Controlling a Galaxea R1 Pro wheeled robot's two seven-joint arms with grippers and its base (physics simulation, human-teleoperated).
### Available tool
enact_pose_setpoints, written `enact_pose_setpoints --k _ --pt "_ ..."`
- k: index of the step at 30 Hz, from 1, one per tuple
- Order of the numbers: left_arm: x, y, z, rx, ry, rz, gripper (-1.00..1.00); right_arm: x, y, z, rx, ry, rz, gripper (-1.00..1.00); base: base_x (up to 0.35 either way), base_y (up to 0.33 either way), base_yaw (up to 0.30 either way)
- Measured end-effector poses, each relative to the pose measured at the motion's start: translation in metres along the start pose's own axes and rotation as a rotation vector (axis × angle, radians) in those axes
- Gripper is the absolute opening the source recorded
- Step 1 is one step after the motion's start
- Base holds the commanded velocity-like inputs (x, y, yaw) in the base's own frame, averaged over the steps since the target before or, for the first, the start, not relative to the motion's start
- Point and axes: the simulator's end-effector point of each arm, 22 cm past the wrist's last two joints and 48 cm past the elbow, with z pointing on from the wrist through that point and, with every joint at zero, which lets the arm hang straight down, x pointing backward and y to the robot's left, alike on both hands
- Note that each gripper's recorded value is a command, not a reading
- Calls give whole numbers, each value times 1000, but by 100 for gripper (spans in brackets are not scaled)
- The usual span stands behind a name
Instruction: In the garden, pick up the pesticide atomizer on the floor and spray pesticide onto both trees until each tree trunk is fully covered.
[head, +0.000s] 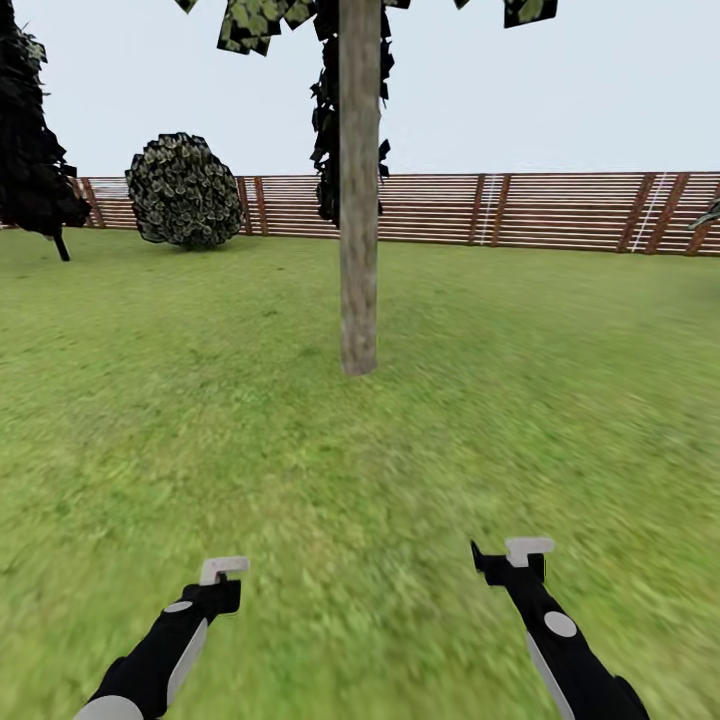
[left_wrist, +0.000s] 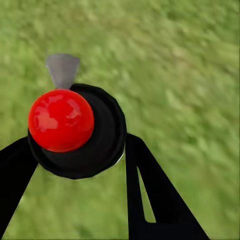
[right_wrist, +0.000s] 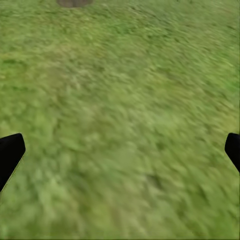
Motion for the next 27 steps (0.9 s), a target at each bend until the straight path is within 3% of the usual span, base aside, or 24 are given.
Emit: enact_pose_setpoints --k 27 --pt "0 0 0 -1 0 5 -100 0 0 0 1 0 0 100 339 28 0"
